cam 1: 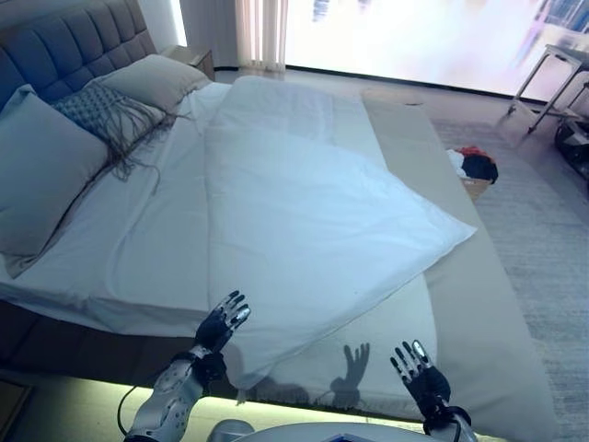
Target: Make the bed neatly
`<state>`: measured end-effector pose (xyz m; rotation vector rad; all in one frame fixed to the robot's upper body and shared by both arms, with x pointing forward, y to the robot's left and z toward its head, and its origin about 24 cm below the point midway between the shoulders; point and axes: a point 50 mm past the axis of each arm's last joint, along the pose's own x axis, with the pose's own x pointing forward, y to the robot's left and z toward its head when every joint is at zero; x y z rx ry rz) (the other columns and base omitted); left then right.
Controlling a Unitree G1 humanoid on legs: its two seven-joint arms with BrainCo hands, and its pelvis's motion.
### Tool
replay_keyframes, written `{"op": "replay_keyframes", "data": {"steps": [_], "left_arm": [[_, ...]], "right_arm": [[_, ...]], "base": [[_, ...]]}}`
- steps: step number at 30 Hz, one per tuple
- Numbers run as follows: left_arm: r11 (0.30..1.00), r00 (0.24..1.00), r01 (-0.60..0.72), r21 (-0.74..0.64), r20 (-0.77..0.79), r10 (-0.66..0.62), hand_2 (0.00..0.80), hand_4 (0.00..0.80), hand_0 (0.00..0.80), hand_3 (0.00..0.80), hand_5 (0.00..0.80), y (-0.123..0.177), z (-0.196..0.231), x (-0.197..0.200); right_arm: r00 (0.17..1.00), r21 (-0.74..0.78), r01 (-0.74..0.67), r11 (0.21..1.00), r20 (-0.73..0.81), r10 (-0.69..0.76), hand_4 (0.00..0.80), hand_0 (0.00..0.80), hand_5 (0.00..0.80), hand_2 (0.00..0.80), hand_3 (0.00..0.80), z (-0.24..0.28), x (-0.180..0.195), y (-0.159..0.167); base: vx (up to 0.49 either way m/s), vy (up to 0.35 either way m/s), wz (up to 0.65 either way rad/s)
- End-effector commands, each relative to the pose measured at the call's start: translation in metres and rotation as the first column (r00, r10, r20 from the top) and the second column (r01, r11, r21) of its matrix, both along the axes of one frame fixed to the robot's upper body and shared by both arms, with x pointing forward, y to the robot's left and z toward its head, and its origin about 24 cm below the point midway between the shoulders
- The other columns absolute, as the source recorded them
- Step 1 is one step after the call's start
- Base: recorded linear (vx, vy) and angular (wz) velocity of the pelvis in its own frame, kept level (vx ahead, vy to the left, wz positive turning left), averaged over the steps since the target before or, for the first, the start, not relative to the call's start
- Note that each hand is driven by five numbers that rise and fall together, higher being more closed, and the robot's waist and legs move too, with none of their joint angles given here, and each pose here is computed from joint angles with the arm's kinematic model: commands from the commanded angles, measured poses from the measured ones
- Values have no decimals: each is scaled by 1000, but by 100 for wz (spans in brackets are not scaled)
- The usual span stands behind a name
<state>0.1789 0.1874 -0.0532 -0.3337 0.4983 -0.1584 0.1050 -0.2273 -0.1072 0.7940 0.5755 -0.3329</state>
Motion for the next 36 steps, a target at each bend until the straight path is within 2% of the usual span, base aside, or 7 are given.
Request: {"op": "replay_keyframes", "data": {"steps": [1,10,18,23,27,31,36], "left_arm": [[999,983,46,28,178,-51,0,0,0,0,0,2,34,22],[996,982,-17,83,188,1,0,0,0,0,0,20,38,18],[990,993,18,137,116,-34,0,0,0,0,0,21,24,-1],[986,991,68,152,100,-84,0,0,0,0,0,12,21,7],[989,982,68,135,164,-90,0,0,0,0,0,7,35,32],[993,970,76,94,222,-95,0,0,0,0,0,-3,51,52],[994,972,98,42,208,-105,0,0,0,0,0,-15,49,42]], "right_arm": [[995,-17,-3,1000,100,5,0,0,0,0,0,9,17,-7],[986,14,-90,996,140,87,0,0,0,0,0,8,29,13],[999,73,16,997,35,-18,0,0,0,0,0,-7,20,11],[989,27,120,992,-92,-117,0,0,0,0,0,-23,18,-10],[966,130,259,957,-14,-260,0,0,0,0,0,-16,47,-30],[939,138,320,937,84,-333,0,0,0,0,0,12,84,-66],[941,100,314,944,95,-324,0,0,0,0,0,12,78,-70]], "base": [[5,-169,-2],[-16,-218,12],[77,-66,7],[36,-21,4],[-214,-19,-18],[-240,51,-32],[16,123,7]]}}
